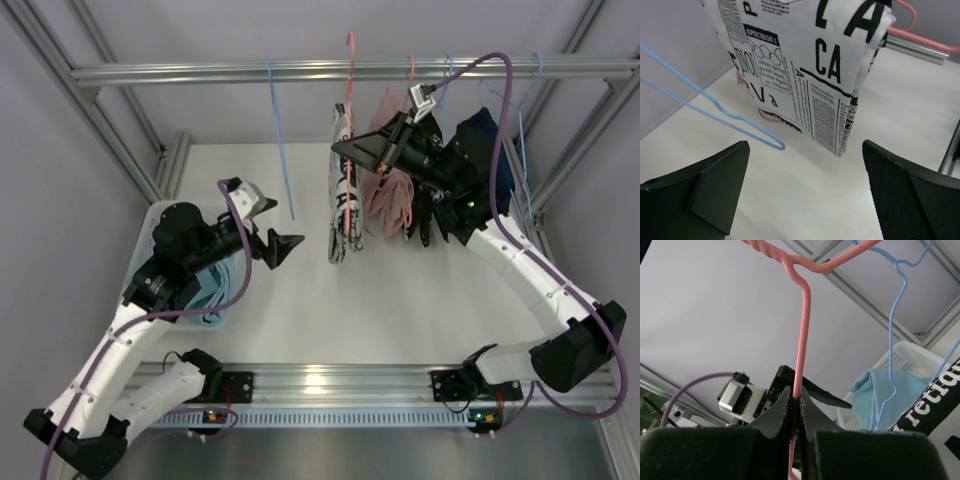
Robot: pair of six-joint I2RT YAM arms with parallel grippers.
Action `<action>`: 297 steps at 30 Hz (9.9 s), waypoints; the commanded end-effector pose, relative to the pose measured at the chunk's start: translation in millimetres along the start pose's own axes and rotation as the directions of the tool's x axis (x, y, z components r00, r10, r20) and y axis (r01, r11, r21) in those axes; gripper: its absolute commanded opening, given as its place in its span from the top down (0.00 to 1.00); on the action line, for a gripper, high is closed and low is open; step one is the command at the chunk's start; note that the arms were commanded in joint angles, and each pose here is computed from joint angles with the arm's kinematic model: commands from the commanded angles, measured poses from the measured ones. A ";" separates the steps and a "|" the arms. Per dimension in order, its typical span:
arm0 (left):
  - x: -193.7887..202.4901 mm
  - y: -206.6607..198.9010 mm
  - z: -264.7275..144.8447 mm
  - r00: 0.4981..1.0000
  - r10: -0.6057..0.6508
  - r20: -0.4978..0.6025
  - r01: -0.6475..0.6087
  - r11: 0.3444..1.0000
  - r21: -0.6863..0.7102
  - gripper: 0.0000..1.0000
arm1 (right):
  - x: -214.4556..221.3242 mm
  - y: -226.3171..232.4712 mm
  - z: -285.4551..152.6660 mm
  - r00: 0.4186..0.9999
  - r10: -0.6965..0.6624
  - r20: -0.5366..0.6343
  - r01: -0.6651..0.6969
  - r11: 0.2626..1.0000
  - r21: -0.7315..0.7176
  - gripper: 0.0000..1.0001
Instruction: Remove the trousers from the hanger
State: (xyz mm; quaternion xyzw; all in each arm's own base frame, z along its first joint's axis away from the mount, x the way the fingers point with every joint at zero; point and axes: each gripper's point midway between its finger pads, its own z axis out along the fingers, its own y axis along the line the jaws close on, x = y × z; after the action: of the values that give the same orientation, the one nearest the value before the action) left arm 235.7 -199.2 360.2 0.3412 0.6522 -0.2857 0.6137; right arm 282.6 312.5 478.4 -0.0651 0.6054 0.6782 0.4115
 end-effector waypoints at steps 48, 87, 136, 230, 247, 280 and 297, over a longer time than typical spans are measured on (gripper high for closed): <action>-30.9 -22.3 107.6 0.988 0.096 0.124 -0.067 0.972 -0.225 0.21 | -37.1 93.0 -38.7 0.976 -0.100 0.195 0.132 0.979 -0.159 1.00; -64.3 -16.3 106.9 0.973 0.163 0.166 -0.119 0.962 -0.245 0.81 | -27.3 69.9 -40.7 0.983 -0.083 0.163 0.100 0.990 -0.102 1.00; -304.8 69.7 -272.0 0.655 0.702 0.279 -0.029 0.392 -0.919 1.00 | 33.1 -15.0 -42.6 0.954 -0.293 -0.067 0.299 0.948 0.108 1.00; -22.2 115.1 -110.2 0.956 -0.294 -0.010 0.240 0.798 -0.552 0.01 | 25.3 -30.6 20.5 0.967 -0.249 -0.057 0.252 0.899 0.358 1.00; -23.9 114.8 -112.6 0.954 -0.299 0.030 0.263 0.780 -0.568 0.01 | 9.2 -60.2 75.5 0.952 -0.301 -0.064 0.299 0.855 0.423 1.00; -11.6 112.6 -115.0 0.939 -0.341 0.046 0.302 0.752 -0.586 0.01 | -3.4 -129.3 85.7 0.970 -0.231 -0.073 0.238 0.855 0.462 1.00; -17.0 109.4 -117.5 0.944 -0.326 0.055 0.295 0.754 -0.586 0.01 | 7.5 -144.8 78.0 0.976 -0.198 -0.087 0.215 0.837 0.503 0.52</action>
State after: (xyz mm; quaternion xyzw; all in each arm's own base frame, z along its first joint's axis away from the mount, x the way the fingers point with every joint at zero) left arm 253.8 -42.5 372.1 0.0213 0.7924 -0.1658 0.5866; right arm 380.0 386.2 400.3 -0.0687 0.7481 0.4555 0.4777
